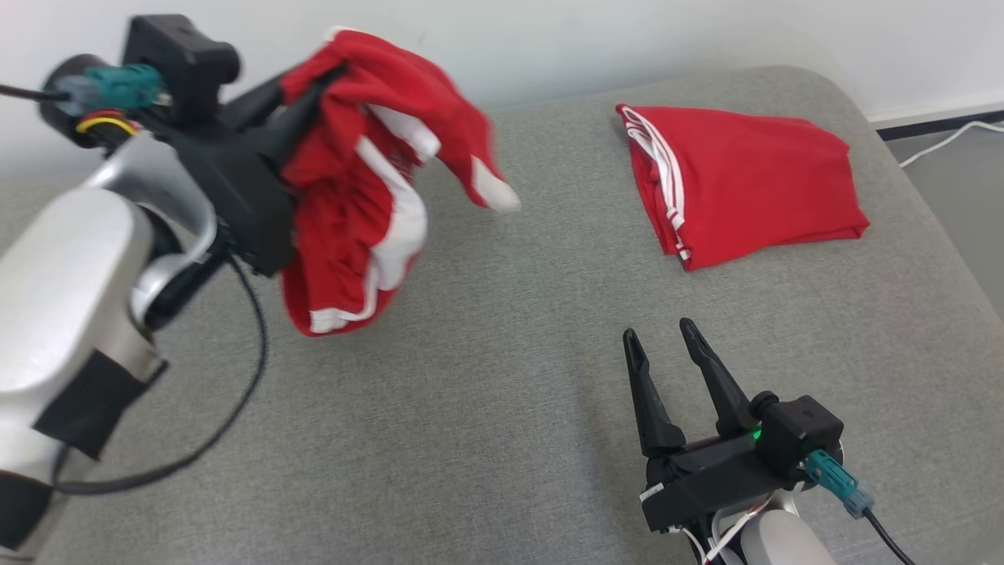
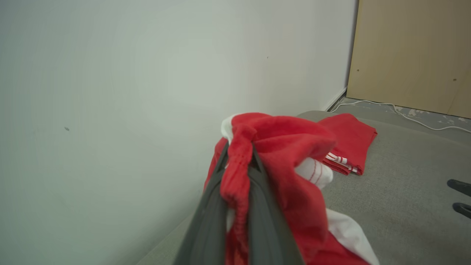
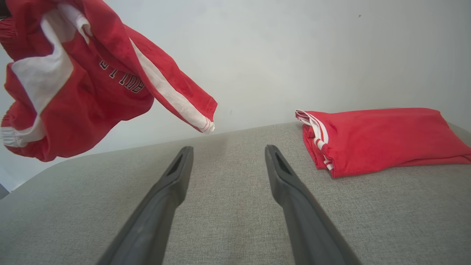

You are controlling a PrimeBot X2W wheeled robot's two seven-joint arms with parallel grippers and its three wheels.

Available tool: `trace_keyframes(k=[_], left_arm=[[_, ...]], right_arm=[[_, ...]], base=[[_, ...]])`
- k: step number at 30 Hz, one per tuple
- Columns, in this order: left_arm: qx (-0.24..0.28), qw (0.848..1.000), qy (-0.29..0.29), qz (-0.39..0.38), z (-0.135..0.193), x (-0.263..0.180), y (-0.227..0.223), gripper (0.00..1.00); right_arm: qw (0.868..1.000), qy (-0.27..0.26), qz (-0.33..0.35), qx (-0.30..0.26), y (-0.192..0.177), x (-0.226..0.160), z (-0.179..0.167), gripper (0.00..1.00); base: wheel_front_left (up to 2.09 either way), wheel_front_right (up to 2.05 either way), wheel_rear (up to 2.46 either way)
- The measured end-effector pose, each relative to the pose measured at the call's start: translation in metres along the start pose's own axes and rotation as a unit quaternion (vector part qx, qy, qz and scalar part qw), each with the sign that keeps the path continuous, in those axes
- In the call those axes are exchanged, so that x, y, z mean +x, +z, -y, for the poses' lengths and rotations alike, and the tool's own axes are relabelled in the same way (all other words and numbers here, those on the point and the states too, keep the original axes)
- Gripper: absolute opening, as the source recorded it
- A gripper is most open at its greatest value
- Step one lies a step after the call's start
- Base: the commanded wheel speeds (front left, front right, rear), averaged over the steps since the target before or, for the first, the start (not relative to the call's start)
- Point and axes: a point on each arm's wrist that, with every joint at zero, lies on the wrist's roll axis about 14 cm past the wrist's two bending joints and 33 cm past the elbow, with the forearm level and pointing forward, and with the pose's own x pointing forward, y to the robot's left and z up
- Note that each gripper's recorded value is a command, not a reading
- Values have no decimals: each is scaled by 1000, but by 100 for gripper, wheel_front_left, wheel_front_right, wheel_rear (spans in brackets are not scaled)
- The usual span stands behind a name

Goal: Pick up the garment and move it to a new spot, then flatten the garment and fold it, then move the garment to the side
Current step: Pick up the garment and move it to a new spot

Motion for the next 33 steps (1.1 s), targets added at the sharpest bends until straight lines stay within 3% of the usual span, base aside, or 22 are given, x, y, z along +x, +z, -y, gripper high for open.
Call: trace_keyframes(k=[9,14,21,26,29,33], left_arm=[[-49,997,-49,16,57,-1,-5,0],[-95,994,-57,-9,82,-16,-34,0],[-121,990,-21,-68,81,-45,-93,0],[-127,990,11,-67,70,-56,-109,0],[-125,990,28,-65,63,-61,-117,100],[-129,989,48,-51,57,-63,-120,100]], right_arm=[[1000,-11,-1,1,0,-5,6,100],[1000,-12,-3,0,-2,-5,6,100],[1000,-6,-12,-2,-8,-3,3,100],[1000,-1,-14,-3,-9,-3,0,100],[1000,2,-17,-3,-11,-2,-2,100],[1000,9,-18,-2,-13,0,-6,100]], base=[[0,0,0],[0,0,0],[0,0,0],[0,0,0],[0,0,0],[0,0,0]])
